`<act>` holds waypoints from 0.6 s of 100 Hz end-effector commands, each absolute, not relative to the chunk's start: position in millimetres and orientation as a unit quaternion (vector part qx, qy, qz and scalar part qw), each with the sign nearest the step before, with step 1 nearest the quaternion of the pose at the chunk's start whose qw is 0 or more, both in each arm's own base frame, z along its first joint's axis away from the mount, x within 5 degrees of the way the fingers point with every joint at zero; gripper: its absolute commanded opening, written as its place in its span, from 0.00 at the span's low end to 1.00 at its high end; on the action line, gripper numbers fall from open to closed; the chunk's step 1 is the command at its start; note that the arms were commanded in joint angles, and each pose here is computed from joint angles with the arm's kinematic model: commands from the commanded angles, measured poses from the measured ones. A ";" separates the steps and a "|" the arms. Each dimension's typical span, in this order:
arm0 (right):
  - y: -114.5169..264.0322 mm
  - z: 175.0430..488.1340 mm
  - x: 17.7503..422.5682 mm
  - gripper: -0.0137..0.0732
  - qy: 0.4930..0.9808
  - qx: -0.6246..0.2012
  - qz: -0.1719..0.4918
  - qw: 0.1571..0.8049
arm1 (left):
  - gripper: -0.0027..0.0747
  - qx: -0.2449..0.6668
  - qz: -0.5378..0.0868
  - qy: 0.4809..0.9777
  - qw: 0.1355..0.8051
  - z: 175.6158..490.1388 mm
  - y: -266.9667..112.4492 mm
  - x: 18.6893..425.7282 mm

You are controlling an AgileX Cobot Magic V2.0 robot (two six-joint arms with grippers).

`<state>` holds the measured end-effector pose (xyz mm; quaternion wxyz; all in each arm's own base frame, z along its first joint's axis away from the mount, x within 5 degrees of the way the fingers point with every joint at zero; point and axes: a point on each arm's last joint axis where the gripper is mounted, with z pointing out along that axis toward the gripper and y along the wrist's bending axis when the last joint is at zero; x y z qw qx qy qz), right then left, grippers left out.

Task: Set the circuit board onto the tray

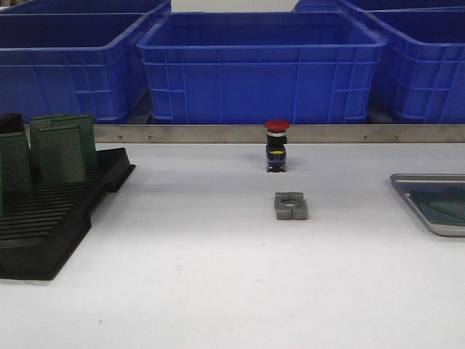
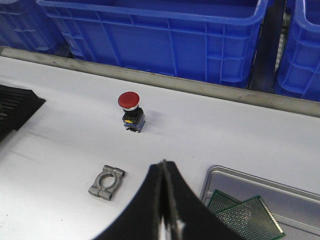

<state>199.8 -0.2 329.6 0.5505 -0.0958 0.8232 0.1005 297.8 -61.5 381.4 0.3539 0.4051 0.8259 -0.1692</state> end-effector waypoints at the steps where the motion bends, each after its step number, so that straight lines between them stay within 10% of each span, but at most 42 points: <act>1: 2.0 344.3 181.8 0.09 0.789 -0.079 0.075 0.605 | 0.01 0.361 -0.162 0.806 0.440 405.2 -60.5 276.3; 60: 15.9 311.8 62.8 0.09 0.675 -0.067 0.018 0.735 | 0.01 0.166 -0.078 0.752 0.633 337.5 -32.0 145.7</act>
